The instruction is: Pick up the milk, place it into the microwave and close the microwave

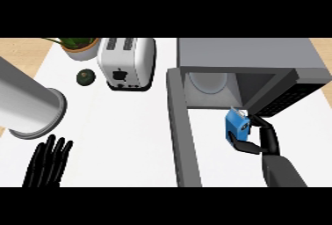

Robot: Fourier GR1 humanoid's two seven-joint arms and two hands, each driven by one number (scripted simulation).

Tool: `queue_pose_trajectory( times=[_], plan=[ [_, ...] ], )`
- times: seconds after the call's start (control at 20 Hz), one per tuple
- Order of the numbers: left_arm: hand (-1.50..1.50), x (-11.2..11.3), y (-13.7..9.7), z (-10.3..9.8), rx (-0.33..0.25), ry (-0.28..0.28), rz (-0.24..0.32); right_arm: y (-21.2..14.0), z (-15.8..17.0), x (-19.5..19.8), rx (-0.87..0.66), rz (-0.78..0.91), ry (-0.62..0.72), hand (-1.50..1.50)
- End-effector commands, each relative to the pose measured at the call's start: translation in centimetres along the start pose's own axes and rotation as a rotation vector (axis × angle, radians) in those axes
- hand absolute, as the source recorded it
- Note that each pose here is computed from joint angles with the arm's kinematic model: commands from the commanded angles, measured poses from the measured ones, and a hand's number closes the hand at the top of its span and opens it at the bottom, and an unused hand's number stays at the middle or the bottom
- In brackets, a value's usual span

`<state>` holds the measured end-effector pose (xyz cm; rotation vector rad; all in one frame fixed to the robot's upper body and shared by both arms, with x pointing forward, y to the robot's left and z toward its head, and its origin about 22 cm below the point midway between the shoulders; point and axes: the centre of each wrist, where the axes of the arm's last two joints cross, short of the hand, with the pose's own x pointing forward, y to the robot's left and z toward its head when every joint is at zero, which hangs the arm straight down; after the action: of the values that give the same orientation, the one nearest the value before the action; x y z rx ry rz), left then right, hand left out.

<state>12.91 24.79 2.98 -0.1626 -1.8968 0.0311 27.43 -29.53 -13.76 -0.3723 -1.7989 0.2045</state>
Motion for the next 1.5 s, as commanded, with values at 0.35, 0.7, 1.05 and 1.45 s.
queue_pose_trajectory(
  times=[0.35,0.7,1.05,1.45],
  plan=[
    [-1.5,-0.7,2.3,2.3,0.026,0.026,0.003,4.1,0.4,1.2,0.029,-0.215,-0.129,1.5],
    [-1.5,0.8,2.3,1.0,0.018,0.021,0.006,6.0,-3.0,5.0,0.036,-0.225,-0.154,1.5],
    [-1.5,-0.4,1.2,2.3,0.03,0.025,-0.008,7.1,-3.5,8.2,-0.037,-0.113,-0.151,1.5],
    [-1.5,-0.5,4.1,2.1,0.031,0.029,0.014,8.7,-8.6,9.6,-0.035,-0.027,-0.095,1.5]
  ],
)
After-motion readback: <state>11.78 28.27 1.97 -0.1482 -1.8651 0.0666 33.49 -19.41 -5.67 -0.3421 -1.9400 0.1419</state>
